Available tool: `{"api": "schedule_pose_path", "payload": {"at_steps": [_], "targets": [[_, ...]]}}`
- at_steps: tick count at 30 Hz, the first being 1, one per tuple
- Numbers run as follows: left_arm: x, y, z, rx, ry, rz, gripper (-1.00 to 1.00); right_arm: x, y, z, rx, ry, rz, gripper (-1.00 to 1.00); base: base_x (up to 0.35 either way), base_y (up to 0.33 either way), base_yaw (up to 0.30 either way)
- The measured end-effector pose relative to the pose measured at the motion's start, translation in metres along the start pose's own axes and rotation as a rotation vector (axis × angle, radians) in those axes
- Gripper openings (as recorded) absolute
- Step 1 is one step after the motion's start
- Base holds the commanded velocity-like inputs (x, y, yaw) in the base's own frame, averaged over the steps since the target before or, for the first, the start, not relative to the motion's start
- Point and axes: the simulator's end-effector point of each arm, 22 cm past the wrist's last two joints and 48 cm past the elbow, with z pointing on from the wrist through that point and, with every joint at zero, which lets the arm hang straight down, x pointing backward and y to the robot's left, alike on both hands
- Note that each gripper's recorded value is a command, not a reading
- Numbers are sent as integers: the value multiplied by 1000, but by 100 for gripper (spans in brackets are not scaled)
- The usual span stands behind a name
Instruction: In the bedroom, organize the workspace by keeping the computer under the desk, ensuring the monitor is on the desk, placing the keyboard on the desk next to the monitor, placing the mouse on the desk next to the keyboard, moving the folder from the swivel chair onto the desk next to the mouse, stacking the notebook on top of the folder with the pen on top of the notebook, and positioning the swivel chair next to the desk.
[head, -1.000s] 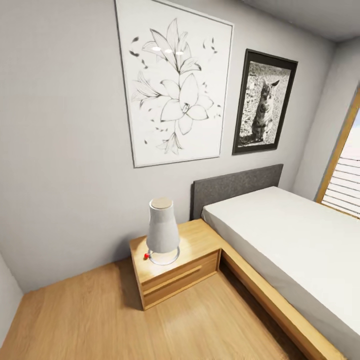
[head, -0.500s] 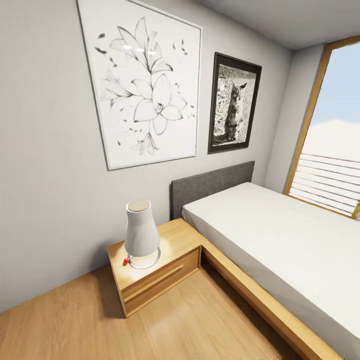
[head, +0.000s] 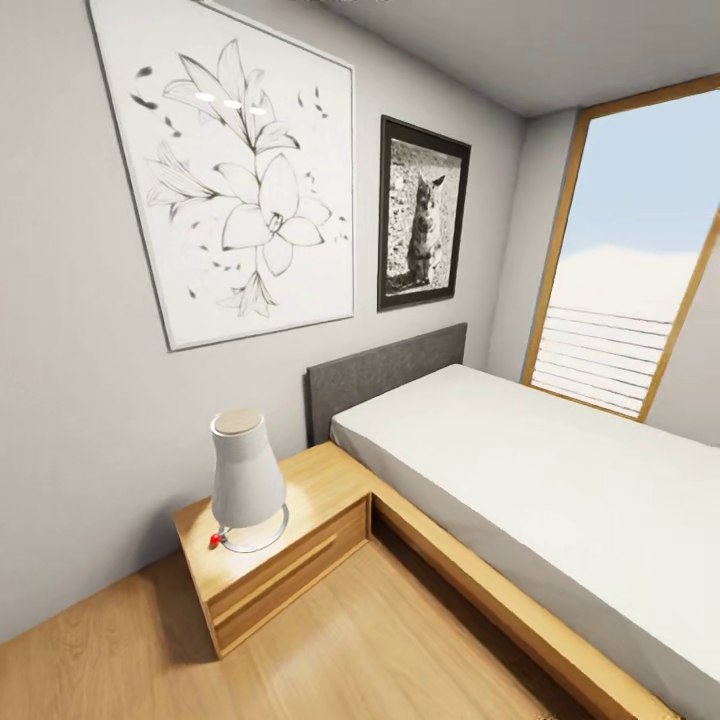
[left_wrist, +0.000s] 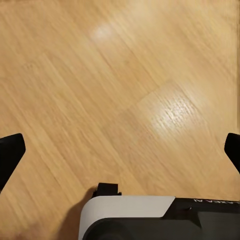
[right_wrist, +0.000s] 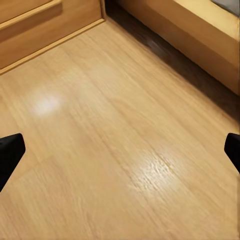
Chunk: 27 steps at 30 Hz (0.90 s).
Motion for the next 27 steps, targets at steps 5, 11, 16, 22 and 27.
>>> {"api": "schedule_pose_path", "payload": {"at_steps": [5,11,16,22,27], "targets": [[-3,0,0,1,-7,-1,100,-3,1,0,1,-7,2,100,0,0,-205],[-5,-1,0,1,-12,0,100,-4,1,1,4,-9,6,100,0,0,-236],[-6,-1,0,1,-15,0,100,-5,1,1,4,-9,7,100,0,0,-256],[-6,0,1,1,-16,0,100,-5,1,1,4,-10,7,100,0,0,-267],[-6,0,1,1,-16,0,100,-6,1,1,5,-12,7,100,0,0,-270]]}}
